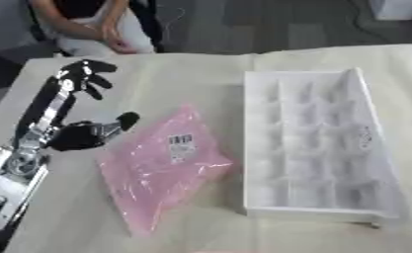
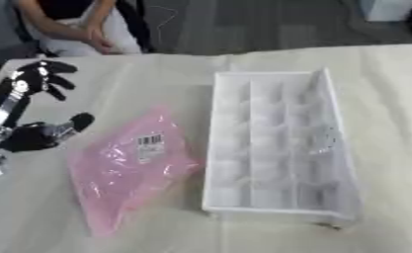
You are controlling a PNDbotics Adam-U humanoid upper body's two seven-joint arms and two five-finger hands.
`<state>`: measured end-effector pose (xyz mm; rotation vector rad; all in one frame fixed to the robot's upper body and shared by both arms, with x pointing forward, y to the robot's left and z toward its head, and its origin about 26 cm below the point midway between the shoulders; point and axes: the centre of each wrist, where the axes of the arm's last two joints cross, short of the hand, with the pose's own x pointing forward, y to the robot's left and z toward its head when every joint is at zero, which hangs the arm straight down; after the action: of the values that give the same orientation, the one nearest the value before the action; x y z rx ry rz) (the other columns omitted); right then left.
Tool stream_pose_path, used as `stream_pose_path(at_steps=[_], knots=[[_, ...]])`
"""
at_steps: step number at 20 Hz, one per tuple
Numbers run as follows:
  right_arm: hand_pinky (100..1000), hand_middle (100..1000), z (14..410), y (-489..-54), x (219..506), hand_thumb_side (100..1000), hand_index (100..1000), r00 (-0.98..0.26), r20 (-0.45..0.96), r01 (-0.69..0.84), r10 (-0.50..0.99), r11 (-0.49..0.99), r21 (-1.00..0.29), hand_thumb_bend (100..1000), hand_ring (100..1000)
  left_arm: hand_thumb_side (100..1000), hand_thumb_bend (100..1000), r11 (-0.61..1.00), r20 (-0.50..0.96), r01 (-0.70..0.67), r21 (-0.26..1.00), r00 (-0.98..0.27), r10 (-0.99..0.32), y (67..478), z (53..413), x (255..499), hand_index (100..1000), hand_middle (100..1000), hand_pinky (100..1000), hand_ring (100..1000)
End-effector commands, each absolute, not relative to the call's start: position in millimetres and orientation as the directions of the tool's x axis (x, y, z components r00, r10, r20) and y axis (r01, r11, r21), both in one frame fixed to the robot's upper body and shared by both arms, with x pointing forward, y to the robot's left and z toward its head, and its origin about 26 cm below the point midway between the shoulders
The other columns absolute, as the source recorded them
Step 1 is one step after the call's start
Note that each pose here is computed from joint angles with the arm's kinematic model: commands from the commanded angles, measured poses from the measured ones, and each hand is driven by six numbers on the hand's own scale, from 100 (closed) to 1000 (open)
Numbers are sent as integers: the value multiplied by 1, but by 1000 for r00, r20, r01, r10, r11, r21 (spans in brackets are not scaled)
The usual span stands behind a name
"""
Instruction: Pick up objects on the table and place them in the box.
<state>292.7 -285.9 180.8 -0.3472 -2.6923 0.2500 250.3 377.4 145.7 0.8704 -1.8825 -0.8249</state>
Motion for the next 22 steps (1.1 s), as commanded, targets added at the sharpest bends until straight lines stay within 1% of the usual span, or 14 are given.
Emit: stream_pose_path(at_steps=[1,4,7,8,9,10,12,18,20,22], knots=[[100,107,190,-287,292,1000,472,-897,337,209,286,946,-247,295,118,681,645,410,330,-178,895,-357,-874,391,162,251,834,762,529,680],[100,106,193,-288,292,1000,474,-901,325,211,288,945,-251,295,115,762,701,310,261,-93,946,-352,-899,396,166,254,863,798,560,721],[100,105,198,-291,293,1000,474,-906,302,219,296,940,-262,294,112,793,723,223,213,15,975,-368,-905,395,169,259,874,812,571,733],[100,105,199,-291,293,1000,475,-907,297,222,299,938,-266,299,110,748,768,209,212,49,977,-374,-903,395,168,260,874,816,571,733],[100,108,200,-293,293,1000,475,-908,288,225,303,935,-274,318,111,697,788,197,222,103,975,-381,-898,394,167,261,875,819,574,735],[100,103,202,-294,293,1000,475,-909,280,228,308,931,-283,315,108,650,801,193,236,149,970,-386,-892,392,166,263,877,821,580,738],[100,103,204,-296,293,1000,476,-911,262,234,317,923,-304,324,107,620,811,203,279,226,953,-391,-877,388,165,267,882,825,586,740],[100,102,210,-297,293,1000,476,-917,226,244,328,912,-331,329,103,621,804,247,378,331,911,-429,-821,367,178,281,866,811,548,695],[100,102,210,-297,294,1000,476,-918,222,245,328,911,-331,329,103,637,814,276,426,374,886,-418,-802,362,180,285,858,798,528,675],[100,102,210,-297,293,1000,476,-918,222,247,330,910,-332,330,103,645,827,300,466,409,862,-408,-785,356,183,288,858,798,529,674]])
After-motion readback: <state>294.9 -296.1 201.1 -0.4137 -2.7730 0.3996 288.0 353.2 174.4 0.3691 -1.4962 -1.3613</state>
